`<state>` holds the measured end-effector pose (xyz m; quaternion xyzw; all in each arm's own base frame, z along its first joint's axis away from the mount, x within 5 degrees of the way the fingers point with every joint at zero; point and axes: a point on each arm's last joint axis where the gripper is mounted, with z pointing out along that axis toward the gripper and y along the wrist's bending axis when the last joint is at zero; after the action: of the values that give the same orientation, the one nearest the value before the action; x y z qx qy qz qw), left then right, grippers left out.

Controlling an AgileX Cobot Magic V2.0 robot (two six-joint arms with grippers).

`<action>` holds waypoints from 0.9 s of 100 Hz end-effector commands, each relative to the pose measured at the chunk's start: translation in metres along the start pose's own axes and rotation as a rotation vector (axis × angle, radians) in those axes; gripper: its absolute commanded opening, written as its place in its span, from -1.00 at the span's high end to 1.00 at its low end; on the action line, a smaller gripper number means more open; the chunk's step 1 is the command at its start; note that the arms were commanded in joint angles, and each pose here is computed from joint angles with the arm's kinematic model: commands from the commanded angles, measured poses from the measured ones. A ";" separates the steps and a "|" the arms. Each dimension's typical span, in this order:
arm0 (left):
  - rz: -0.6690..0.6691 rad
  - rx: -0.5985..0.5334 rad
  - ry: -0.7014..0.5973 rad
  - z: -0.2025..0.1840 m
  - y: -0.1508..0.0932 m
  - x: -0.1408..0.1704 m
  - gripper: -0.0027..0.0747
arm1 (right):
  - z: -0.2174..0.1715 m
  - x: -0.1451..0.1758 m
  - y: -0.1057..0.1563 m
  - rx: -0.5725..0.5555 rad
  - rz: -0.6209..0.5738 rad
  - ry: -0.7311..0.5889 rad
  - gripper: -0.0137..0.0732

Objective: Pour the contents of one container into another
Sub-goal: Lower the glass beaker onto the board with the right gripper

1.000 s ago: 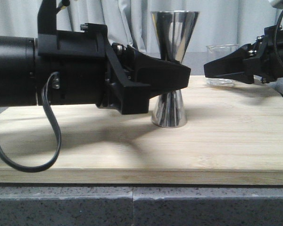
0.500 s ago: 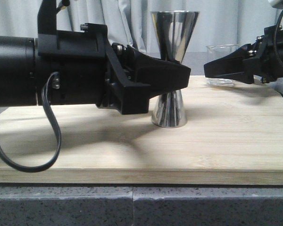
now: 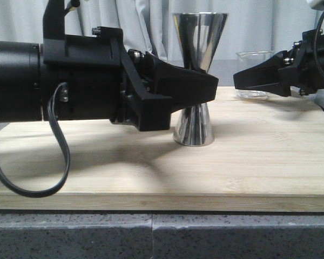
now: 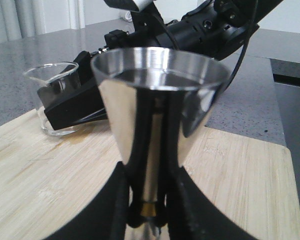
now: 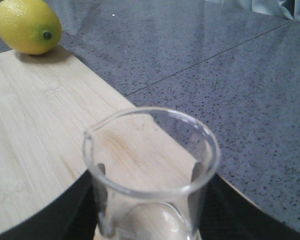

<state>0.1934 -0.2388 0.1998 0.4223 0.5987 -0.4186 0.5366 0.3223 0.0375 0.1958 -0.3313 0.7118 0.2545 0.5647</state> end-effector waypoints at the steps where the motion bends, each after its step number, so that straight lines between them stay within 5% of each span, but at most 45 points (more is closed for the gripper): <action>1: 0.008 0.008 -0.130 0.000 0.000 -0.023 0.98 | -0.003 -0.013 -0.003 0.018 -0.047 -0.021 -0.07; 35: 0.006 0.007 -0.131 0.000 0.000 -0.023 0.98 | -0.003 -0.013 -0.003 0.019 -0.047 -0.019 -0.07; 64: 0.006 0.007 -0.131 0.000 0.000 -0.023 0.98 | -0.003 -0.015 -0.003 0.026 -0.032 -0.048 -0.43; 90: 0.006 0.005 -0.131 0.000 0.001 -0.023 0.98 | -0.003 -0.020 -0.004 0.034 -0.011 -0.094 -0.46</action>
<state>0.1935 -0.2387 0.1996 0.4225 0.5993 -0.4181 0.5362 0.3244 0.0353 0.1926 -0.3220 0.7237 0.2432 0.5599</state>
